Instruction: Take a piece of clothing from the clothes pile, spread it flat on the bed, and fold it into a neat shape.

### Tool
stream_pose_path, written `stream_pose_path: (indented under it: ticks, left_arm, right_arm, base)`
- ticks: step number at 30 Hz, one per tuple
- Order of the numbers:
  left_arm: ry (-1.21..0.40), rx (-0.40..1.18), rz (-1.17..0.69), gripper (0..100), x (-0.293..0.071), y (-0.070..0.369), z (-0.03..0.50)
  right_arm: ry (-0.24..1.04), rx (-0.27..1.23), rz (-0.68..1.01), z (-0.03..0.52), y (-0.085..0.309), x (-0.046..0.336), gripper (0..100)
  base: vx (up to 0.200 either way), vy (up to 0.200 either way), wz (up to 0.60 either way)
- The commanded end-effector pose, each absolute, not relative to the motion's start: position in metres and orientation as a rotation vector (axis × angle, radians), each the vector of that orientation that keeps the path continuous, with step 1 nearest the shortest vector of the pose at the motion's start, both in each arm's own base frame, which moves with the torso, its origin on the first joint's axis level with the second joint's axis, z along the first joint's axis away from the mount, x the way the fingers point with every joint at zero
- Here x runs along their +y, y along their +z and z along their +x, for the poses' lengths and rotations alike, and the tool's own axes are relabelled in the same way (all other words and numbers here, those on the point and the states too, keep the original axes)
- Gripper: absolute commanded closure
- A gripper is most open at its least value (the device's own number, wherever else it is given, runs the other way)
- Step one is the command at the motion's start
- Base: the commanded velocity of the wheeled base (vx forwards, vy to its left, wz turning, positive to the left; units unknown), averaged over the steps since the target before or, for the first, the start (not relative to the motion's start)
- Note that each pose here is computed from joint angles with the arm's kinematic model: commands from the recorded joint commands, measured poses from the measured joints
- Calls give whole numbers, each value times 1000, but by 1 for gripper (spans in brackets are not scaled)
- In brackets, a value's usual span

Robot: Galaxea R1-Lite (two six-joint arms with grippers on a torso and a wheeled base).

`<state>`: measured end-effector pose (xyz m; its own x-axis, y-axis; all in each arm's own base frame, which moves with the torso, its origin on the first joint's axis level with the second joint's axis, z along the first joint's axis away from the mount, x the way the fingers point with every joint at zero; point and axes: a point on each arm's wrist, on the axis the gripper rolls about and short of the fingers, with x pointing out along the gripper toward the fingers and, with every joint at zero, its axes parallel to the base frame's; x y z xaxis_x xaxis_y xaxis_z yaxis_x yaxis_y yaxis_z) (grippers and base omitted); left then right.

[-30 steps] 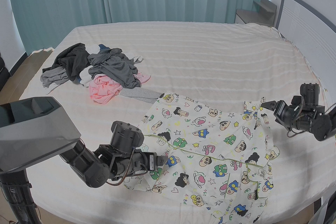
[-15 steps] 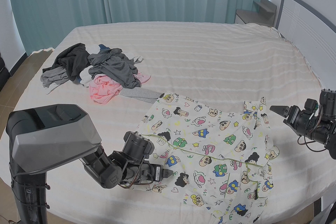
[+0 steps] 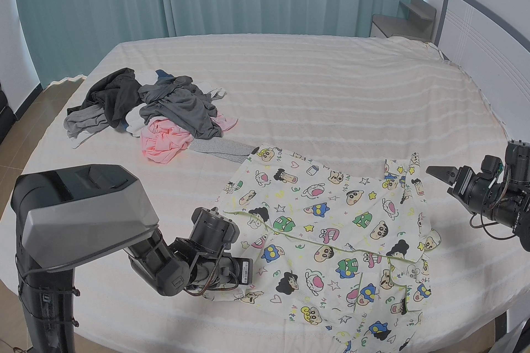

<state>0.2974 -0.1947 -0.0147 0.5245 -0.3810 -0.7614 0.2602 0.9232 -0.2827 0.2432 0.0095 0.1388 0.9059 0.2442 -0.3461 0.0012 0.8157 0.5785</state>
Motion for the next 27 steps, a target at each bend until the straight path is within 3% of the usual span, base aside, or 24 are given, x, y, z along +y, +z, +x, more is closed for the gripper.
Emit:
stream_pose_path:
  ticks: [1, 15, 27]
  left_arm:
    - [-372, 943, -145, 100, -192, -15, 299]
    - [-331, 833, -175, 100, -165, 24, 311]
    - [-298, 840, -144, 100, -149, 13, 322]
  right_arm:
    - [134, 426, 608, 244, 138, 10, 0]
    - [133, 427, 608, 244, 138, 10, 0]
    - [132, 433, 608, 244, 137, 10, 0]
  base:
    - [0, 0, 0]
    - [0, 0, 0]
    - [0, 0, 0]
